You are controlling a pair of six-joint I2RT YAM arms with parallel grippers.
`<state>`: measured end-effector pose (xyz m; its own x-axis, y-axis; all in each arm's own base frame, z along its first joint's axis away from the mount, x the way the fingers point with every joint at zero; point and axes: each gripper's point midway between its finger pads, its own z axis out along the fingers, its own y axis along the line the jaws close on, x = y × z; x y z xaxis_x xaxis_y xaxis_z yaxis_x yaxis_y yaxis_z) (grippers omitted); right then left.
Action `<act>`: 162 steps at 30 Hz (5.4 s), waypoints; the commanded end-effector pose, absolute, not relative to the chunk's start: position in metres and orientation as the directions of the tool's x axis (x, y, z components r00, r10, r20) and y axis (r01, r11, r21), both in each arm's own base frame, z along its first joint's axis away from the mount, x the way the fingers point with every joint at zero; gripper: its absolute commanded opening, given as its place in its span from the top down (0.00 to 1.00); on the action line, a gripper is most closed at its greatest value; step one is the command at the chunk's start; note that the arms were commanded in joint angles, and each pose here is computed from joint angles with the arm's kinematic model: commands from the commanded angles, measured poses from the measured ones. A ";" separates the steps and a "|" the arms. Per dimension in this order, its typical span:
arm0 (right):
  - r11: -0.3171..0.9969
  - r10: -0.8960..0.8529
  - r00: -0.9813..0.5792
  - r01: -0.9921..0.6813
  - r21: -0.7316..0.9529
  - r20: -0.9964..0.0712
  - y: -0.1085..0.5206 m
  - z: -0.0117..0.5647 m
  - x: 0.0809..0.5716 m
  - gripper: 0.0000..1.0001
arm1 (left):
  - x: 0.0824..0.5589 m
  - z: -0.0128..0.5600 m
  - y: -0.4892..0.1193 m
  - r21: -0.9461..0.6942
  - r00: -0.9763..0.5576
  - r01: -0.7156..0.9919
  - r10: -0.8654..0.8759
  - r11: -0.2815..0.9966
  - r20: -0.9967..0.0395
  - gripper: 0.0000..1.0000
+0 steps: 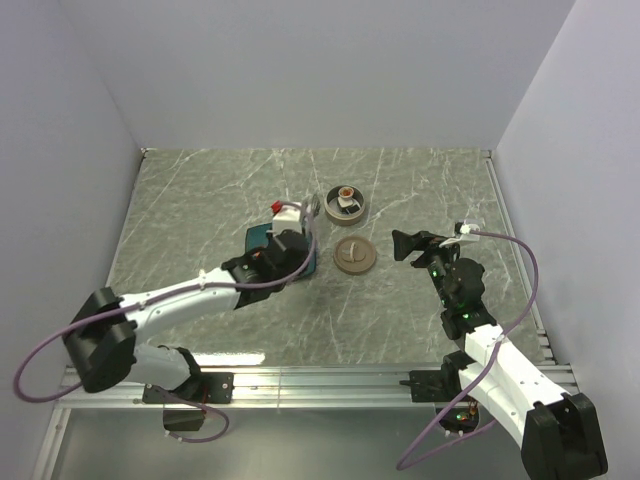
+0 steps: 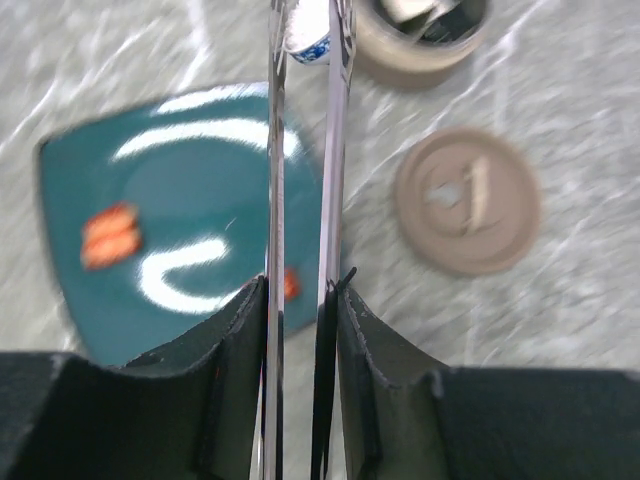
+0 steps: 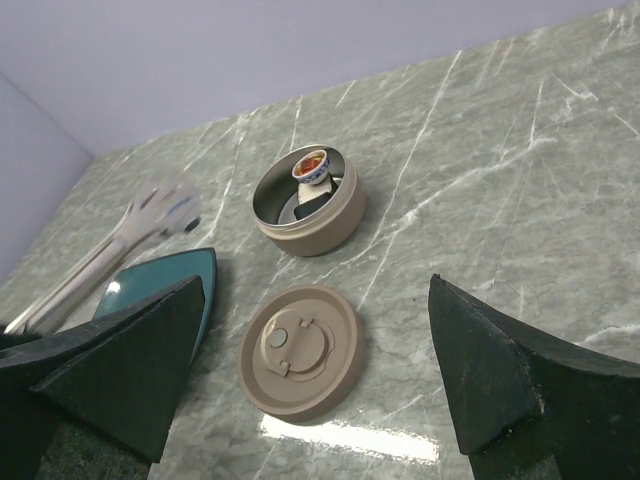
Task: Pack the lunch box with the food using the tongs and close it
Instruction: Place the food into the lunch box, then pick up the food using the clamp
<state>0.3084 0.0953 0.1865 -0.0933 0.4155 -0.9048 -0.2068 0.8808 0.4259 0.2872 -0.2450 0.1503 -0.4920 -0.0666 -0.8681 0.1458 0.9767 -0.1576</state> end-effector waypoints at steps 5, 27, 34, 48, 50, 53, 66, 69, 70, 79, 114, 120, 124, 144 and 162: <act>0.879 0.422 -0.067 -0.214 0.426 -0.904 0.094 0.192 0.310 0.00 | 0.339 0.219 -0.313 -0.193 -0.360 0.313 -0.071 0.930 -0.930 0.69; 0.884 0.413 -0.078 -0.204 0.420 -0.907 0.093 0.187 0.313 0.00 | 0.366 0.172 -0.320 -0.142 -0.441 0.298 0.004 0.944 -0.897 0.70; 0.884 0.414 -0.081 -0.202 0.422 -0.907 0.093 0.186 0.313 0.00 | 0.359 0.155 -0.317 -0.132 -0.482 0.303 0.033 0.944 -0.876 0.70; 0.884 0.411 -0.087 -0.205 0.420 -0.907 0.094 0.185 0.314 0.00 | 0.355 0.151 -0.318 -0.143 -0.493 0.319 0.036 0.937 -0.869 0.60; 0.884 0.412 -0.085 -0.204 0.420 -0.907 0.094 0.186 0.314 0.00 | 0.355 0.151 -0.319 -0.143 -0.492 0.320 0.035 0.937 -0.870 0.54; 0.884 0.411 -0.086 -0.205 0.420 -0.907 0.094 0.186 0.314 0.00 | 0.356 0.155 -0.320 -0.147 -0.486 0.323 0.031 0.935 -0.873 0.50; 0.885 0.409 -0.094 -0.201 0.420 -0.908 0.095 0.184 0.315 0.00 | 0.355 0.174 -0.318 -0.146 -0.449 0.323 0.015 0.935 -0.894 0.47; 0.885 0.409 -0.095 -0.201 0.420 -0.908 0.095 0.183 0.316 0.00 | 0.353 0.179 -0.316 -0.143 -0.437 0.319 0.011 0.937 -0.899 0.47; 0.884 0.411 -0.093 -0.203 0.421 -0.907 0.095 0.184 0.316 0.00 | 0.353 0.181 -0.316 -0.142 -0.433 0.319 0.010 0.937 -0.902 0.47; 0.884 0.410 -0.092 -0.205 0.420 -0.908 0.095 0.184 0.315 0.00 | 0.340 0.207 -0.300 -0.177 -0.376 0.287 -0.059 0.941 -0.925 0.47; 0.882 0.416 -0.090 -0.203 0.426 -0.905 0.094 0.186 0.314 0.00 | 0.173 0.109 -0.205 -0.127 -0.540 0.006 -0.103 0.992 -0.835 0.48; 0.882 0.416 -0.091 -0.203 0.426 -0.905 0.094 0.185 0.313 0.00 | 0.166 0.105 -0.218 -0.152 -0.568 0.057 -0.093 0.987 -0.818 0.48; 0.882 0.416 -0.091 -0.203 0.426 -0.905 0.094 0.185 0.313 0.00 | 0.162 0.103 -0.221 -0.160 -0.583 0.072 -0.089 0.984 -0.807 0.48; 0.881 0.418 -0.086 -0.205 0.427 -0.904 0.094 0.187 0.312 0.00 | 0.156 0.090 -0.226 -0.120 -0.624 0.093 -0.036 0.988 -0.780 0.64; 0.880 0.420 -0.085 -0.207 0.428 -0.903 0.094 0.187 0.311 0.00 | 0.188 0.111 -0.236 -0.122 -0.563 0.105 -0.042 0.987 -0.825 0.69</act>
